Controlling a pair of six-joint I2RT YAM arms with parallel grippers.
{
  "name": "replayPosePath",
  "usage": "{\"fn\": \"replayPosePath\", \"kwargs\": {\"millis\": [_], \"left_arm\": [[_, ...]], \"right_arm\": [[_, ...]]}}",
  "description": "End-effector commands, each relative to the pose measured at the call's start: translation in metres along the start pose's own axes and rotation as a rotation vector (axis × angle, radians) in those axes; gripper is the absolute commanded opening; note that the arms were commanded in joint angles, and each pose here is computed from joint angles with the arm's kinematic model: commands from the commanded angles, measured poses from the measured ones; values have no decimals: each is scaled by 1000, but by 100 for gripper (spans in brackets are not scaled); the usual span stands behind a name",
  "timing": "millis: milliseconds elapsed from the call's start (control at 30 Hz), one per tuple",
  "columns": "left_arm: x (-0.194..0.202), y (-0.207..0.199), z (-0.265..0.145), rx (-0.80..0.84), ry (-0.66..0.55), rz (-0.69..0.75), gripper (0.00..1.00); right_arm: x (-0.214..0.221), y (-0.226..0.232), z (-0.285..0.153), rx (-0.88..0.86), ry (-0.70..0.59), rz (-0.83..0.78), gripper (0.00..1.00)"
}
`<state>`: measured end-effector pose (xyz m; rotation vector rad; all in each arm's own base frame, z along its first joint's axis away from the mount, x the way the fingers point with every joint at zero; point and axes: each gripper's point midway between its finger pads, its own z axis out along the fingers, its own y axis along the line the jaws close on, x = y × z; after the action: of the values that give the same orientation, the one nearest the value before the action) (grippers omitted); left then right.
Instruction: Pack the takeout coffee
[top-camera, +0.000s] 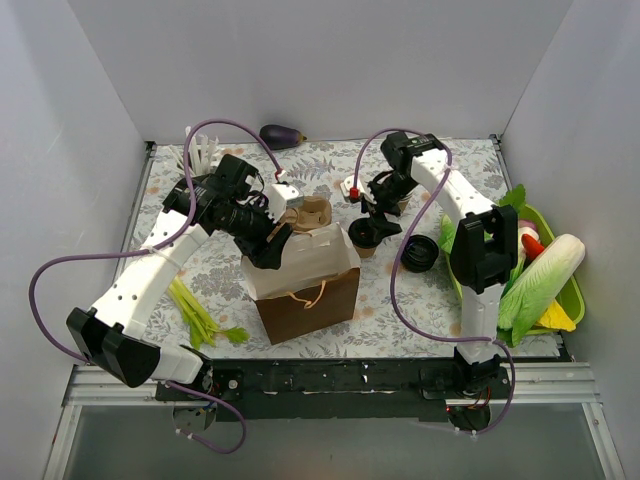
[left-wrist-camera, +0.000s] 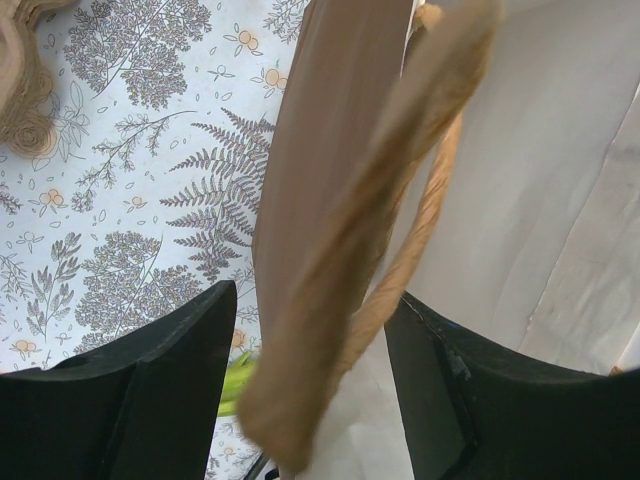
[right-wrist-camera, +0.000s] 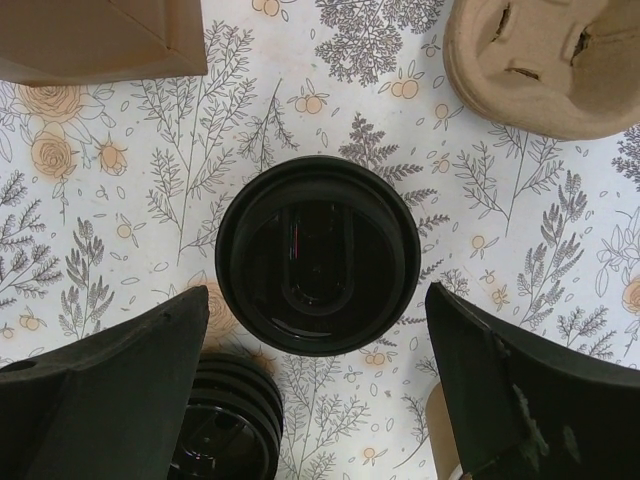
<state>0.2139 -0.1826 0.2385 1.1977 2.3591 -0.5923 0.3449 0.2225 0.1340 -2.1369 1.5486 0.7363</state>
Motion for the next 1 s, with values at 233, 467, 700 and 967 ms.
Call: {"fn": "replayPosePath", "kwargs": {"millis": [233,467,700,967], "left_arm": [[-4,-3,-11,-15,-43,23,60],[-3,-3,-10,-12,-40,20,60],[-3,-3,-10,-15,-37,19,59],[-2,-3,-10,-14,-35,18,59]], "right_arm": [[-3,-8,-1,9,7,6,97],[0,-5,5,-14,15,23,97],[-4,-6,8,-8,5,12,92],[-3,0,16,-32,26,-4,80]]}}
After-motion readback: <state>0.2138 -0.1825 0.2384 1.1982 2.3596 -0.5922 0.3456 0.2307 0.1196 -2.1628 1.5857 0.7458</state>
